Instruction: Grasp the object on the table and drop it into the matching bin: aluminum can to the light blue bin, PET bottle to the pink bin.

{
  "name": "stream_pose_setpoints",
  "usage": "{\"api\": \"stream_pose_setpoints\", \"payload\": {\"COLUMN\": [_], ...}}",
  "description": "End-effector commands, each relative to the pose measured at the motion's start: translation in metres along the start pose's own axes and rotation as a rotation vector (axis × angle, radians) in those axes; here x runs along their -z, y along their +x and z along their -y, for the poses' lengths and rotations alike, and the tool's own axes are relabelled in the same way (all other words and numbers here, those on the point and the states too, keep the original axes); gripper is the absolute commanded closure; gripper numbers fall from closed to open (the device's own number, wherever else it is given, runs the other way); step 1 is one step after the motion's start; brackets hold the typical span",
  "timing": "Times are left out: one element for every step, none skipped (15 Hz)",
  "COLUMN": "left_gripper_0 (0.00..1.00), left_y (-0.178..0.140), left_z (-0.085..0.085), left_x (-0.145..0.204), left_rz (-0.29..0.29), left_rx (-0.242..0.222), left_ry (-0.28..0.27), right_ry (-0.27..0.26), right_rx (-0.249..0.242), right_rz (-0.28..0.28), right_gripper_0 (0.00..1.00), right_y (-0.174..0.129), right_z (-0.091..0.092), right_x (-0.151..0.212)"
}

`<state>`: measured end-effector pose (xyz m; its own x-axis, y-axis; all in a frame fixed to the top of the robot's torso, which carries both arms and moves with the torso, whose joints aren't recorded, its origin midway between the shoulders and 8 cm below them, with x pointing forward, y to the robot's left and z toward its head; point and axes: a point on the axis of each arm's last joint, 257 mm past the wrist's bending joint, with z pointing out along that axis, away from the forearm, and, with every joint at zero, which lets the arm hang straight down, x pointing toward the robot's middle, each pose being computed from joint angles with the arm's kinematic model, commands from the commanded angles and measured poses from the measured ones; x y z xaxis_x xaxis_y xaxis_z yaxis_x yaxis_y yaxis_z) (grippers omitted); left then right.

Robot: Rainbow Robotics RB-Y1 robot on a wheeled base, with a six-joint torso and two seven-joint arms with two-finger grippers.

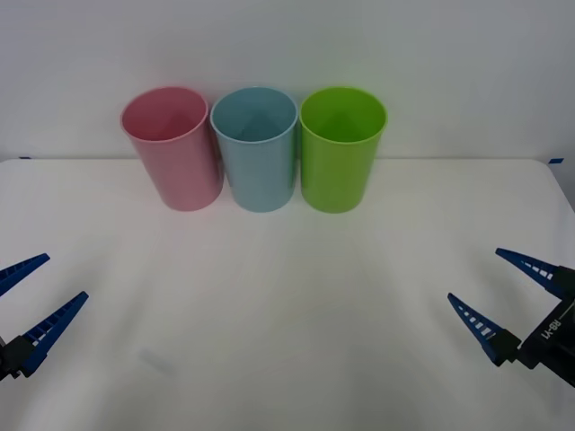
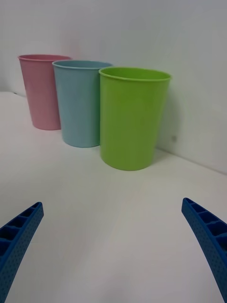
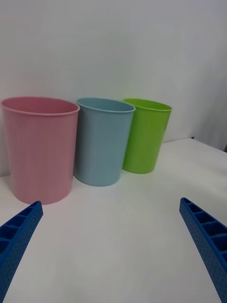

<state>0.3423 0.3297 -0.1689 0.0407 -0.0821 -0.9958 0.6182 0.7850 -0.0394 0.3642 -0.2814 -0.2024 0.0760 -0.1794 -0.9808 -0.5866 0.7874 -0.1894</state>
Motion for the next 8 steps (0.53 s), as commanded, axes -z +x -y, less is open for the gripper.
{"api": "stream_pose_setpoints", "payload": {"left_gripper_0": [0.0, 0.0, 0.0, 0.0, 0.0, 0.0, 0.0, 0.0], "left_y": [0.0, 0.0, 0.0, 0.0, 0.0, 0.0, 0.0, 0.0], "left_z": [0.0, 0.0, 0.0, 0.0, 0.0, 0.0, 0.0, 0.0], "left_x": [0.0, 0.0, 0.0, 0.0, 0.0, 0.0, 0.0, 0.0], "left_rz": [0.0, 0.0, 0.0, 0.0, 0.0, 0.0, 0.0, 0.0], "left_rx": [0.0, 0.0, 0.0, 0.0, 0.0, 0.0, 0.0, 0.0], "left_ry": [0.0, 0.0, 0.0, 0.0, 0.0, 0.0, 0.0, 0.0], "right_ry": [0.029, 0.031, 0.032, 0.033, 0.033, 0.034, 0.032, 0.032], "right_rx": [-0.018, -0.021, -0.022, -0.024, -0.027, -0.024, -0.026, -0.026], "right_rz": [-0.019, -0.024, -0.028, -0.032, -0.036, -0.038, -0.036, -0.036], "right_gripper_0": [0.0, 0.0, 0.0, 0.0, 0.0, 0.0, 0.0, 0.0], "right_y": [0.0083, 0.0106, 0.0121, 0.0136, 0.015, 0.0154, 0.0154, 0.0154], "right_z": [0.0026, 0.0016, 0.0009, 0.0003, -0.0004, 0.0001, -0.001, -0.001], "right_x": [0.0156, 0.0181, 0.0195, 0.0208, 0.0222, 0.0231, 0.0227, 0.0227]}}
